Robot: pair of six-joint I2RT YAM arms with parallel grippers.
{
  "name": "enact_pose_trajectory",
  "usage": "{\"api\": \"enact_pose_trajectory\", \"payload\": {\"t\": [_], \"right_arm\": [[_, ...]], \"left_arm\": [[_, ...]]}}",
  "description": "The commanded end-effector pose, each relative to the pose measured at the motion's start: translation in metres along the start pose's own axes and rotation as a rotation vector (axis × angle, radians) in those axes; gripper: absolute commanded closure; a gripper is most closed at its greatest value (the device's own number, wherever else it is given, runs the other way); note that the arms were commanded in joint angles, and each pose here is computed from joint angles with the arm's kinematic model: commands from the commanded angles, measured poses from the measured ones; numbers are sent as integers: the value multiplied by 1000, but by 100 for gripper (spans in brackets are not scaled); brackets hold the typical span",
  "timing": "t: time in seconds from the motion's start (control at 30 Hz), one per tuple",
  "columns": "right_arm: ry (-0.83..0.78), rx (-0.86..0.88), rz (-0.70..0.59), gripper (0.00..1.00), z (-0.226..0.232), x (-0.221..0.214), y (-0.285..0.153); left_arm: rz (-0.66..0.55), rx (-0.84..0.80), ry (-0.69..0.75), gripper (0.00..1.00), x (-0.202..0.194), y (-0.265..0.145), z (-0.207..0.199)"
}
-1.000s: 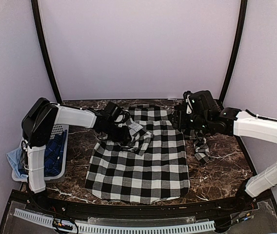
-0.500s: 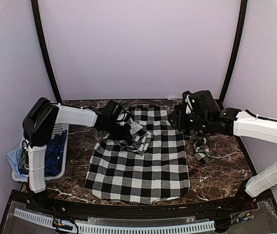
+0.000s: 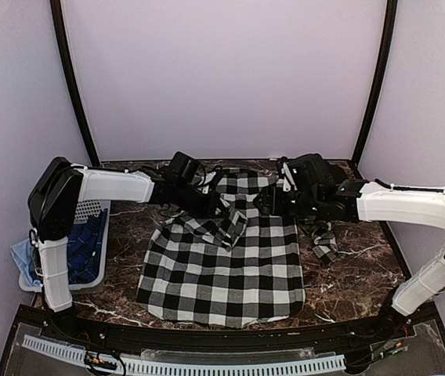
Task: Fold and stack the long sleeve shirts
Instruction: Pass from the left arm to the right
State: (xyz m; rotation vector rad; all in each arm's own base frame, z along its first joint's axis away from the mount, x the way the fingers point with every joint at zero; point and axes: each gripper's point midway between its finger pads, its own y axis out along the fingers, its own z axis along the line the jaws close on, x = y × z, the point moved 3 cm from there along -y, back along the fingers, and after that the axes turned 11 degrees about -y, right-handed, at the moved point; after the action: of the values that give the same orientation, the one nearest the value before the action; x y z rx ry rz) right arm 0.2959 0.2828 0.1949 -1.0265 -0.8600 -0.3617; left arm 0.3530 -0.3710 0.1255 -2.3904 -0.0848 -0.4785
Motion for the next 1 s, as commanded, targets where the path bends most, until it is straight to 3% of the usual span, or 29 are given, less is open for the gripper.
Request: {"api": "enact_pose_trajectory", "payload": {"t": [0.0,0.17,0.47,0.53,0.63,0.7,0.97], "right_arm": [[84,98,-24,27,16,0,11],[194,122,-2,27,17,-12,22],[237,82,21,27,4,-34,22],[246,68,35,27,0,-41,21],[260,35,49,27,-8,-52,18],[264,14,45,27,-13,-55,14],[262,-30,71,27,-22,-66,9]], "left_arm": [[24,-135,44,100,-9,-8,-35],[42,-180,28,100,-17,1,-44],[115,-239,-18,100,-36,24,-58],[131,-241,-24,95,-41,28,-59],[150,-250,-34,75,-46,32,-62],[163,-265,-39,68,-48,32,-66],[214,-314,-68,64,-56,32,-73]]}}
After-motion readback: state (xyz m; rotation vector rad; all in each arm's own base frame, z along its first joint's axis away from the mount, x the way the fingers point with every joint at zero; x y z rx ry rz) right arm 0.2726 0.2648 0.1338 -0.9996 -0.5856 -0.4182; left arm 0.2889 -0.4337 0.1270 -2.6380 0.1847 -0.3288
